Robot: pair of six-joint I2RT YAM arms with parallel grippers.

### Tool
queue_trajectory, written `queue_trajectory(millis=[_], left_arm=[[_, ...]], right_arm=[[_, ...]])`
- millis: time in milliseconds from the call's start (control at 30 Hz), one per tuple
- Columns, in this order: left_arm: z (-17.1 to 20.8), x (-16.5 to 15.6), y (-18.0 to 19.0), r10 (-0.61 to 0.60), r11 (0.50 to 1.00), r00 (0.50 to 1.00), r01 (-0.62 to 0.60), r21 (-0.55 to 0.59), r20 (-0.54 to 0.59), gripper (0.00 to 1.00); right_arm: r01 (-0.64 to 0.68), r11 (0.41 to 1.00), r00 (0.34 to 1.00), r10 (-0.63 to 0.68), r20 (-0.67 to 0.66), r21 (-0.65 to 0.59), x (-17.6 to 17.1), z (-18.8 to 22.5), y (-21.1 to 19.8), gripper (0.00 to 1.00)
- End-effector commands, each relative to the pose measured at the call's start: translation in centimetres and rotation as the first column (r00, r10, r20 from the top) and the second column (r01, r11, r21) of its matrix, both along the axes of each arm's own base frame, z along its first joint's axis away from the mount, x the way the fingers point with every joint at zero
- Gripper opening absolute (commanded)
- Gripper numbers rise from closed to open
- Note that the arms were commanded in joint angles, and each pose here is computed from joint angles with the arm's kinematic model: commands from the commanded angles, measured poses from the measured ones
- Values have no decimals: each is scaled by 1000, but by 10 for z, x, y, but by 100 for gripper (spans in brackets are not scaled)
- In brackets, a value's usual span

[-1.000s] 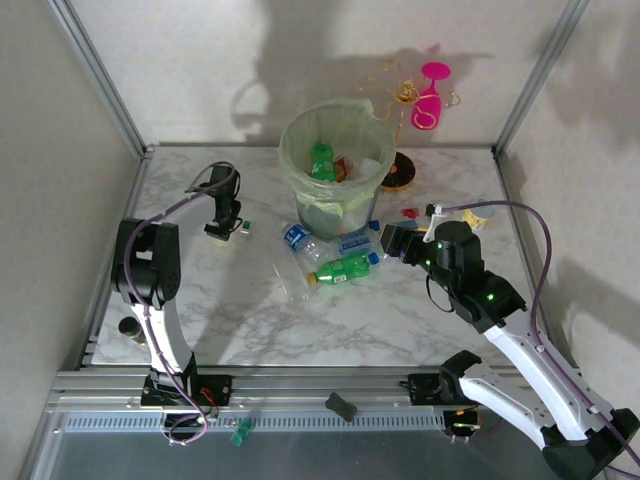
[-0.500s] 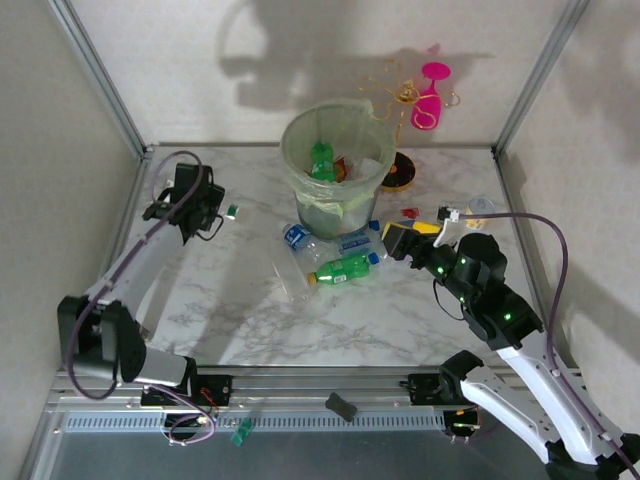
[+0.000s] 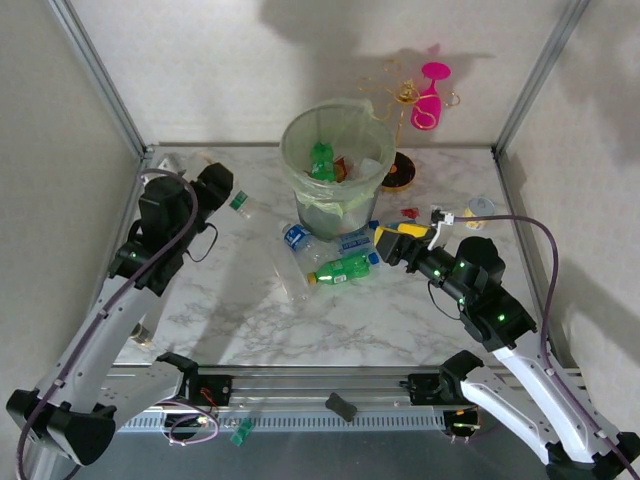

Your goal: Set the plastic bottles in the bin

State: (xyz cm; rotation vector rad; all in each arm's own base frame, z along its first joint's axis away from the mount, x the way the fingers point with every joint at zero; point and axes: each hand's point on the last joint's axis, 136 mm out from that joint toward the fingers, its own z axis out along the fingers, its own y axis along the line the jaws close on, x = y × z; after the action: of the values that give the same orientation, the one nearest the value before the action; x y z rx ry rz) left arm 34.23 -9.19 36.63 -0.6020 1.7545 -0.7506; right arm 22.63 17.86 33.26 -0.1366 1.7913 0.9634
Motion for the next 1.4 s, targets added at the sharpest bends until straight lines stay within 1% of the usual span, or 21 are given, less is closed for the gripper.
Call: queue_trajectory(millis=[0, 67, 267, 433, 567, 733, 900, 1000, 1200, 1367], left_arm=[[68, -9, -22, -129, 990, 969, 115, 77, 211, 30], [83, -7, -36, -182, 982, 952, 165, 90, 246, 27], [122, 7, -79, -291, 956, 901, 265, 123, 322, 27], [143, 28, -113, -336, 942, 875, 302, 149, 349, 26], [147, 53, -138, -348, 937, 868, 308, 165, 355, 26], [137, 91, -166, -364, 930, 871, 318, 187, 331, 26], [116, 124, -196, -396, 914, 873, 344, 217, 286, 25], [100, 139, -208, -400, 909, 879, 345, 236, 258, 25], [71, 164, -225, -406, 899, 893, 351, 262, 195, 25], [48, 174, -238, -427, 884, 893, 379, 273, 143, 25]], right_arm=[[18, 1000, 999, -19, 26, 19, 1, 10, -3, 79], [24, 1000, 999, -24, 27, 16, 2, 10, -3, 79], [48, 999, 999, -48, 27, 1, 3, 9, -8, 79], [71, 997, 997, -70, 28, -27, 2, 5, -14, 79], [95, 994, 995, -95, 23, -47, 3, -1, -18, 79], [110, 992, 994, -109, 19, -62, 2, -7, -22, 79], [125, 989, 992, -122, 37, -82, 0, -6, -27, 80], [150, 982, 988, -146, 40, -112, 2, -11, -32, 80], [156, 979, 987, -152, 42, -132, 1, -17, -35, 80], [167, 974, 986, -162, 41, -156, 4, -22, -36, 80]])
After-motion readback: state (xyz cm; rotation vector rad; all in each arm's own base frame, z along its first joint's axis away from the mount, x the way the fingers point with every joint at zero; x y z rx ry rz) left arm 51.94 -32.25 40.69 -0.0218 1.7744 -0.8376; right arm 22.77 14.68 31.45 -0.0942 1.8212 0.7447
